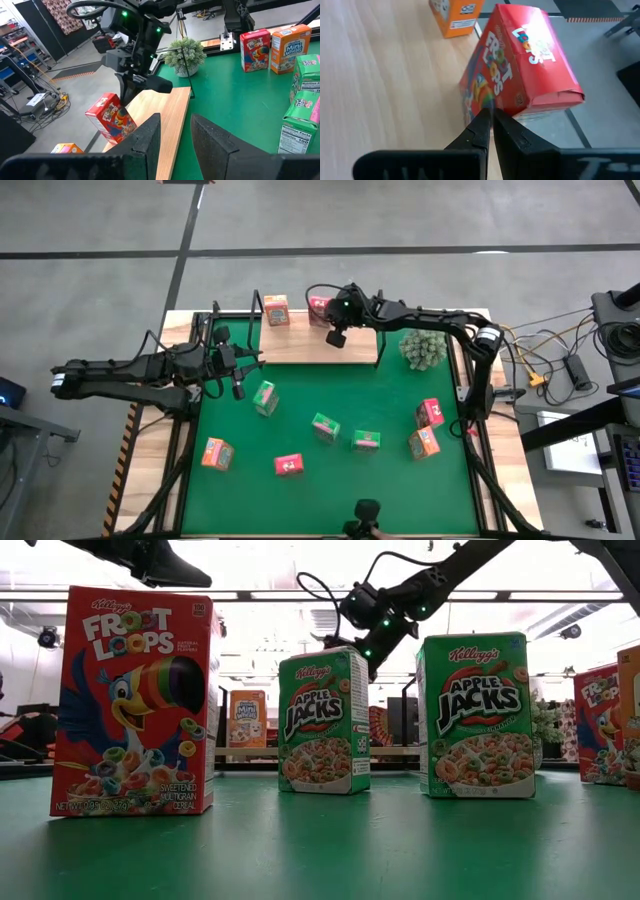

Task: Stack cereal on shelf
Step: Put the top red cereal box box on the shelf, then put the top green cereal box on the shelf

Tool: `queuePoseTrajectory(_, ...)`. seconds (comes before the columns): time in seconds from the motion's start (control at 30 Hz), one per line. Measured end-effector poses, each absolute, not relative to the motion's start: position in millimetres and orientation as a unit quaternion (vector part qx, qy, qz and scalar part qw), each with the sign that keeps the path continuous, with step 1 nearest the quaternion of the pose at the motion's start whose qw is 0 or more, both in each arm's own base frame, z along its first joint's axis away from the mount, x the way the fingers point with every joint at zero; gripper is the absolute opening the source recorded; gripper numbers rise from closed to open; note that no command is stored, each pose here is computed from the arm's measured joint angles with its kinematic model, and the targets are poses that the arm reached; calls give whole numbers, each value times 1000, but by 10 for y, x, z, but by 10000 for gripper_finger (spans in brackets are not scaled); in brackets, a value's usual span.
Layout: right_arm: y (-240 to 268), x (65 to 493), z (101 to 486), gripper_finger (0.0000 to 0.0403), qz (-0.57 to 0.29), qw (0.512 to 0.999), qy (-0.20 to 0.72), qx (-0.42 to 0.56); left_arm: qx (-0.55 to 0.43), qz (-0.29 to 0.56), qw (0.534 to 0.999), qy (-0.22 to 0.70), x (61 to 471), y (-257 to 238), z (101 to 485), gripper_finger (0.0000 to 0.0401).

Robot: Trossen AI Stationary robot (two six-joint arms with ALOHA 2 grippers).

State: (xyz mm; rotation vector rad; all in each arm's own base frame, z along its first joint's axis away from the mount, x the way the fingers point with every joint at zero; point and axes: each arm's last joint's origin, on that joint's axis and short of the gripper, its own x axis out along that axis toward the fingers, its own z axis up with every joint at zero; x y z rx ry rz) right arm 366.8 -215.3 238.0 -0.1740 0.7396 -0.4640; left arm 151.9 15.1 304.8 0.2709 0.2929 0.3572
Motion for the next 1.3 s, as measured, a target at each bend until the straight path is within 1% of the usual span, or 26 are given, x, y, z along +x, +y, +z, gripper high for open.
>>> queuePoseTrajectory(0.77, -2200, 3650, 2377, 12, -230, 904, 349, -86, 134, 176, 964, 144, 1519, 150, 3049, 91)
queuePoseTrajectory(0.97, -2140, 3679, 2324, 12, -174, 929, 322, -57, 134, 176, 964, 144, 1520, 150, 3049, 91)
queuePoseTrajectory(1.13, -2068, 3706, 2255, 12, -171, 932, 314, -64, 134, 177, 964, 144, 1520, 151, 3050, 91)
queuePoseTrajectory(1.3, -1983, 3740, 2284, 12, -166, 935, 308, -62, 134, 177, 965, 142, 1520, 151, 3053, 91)
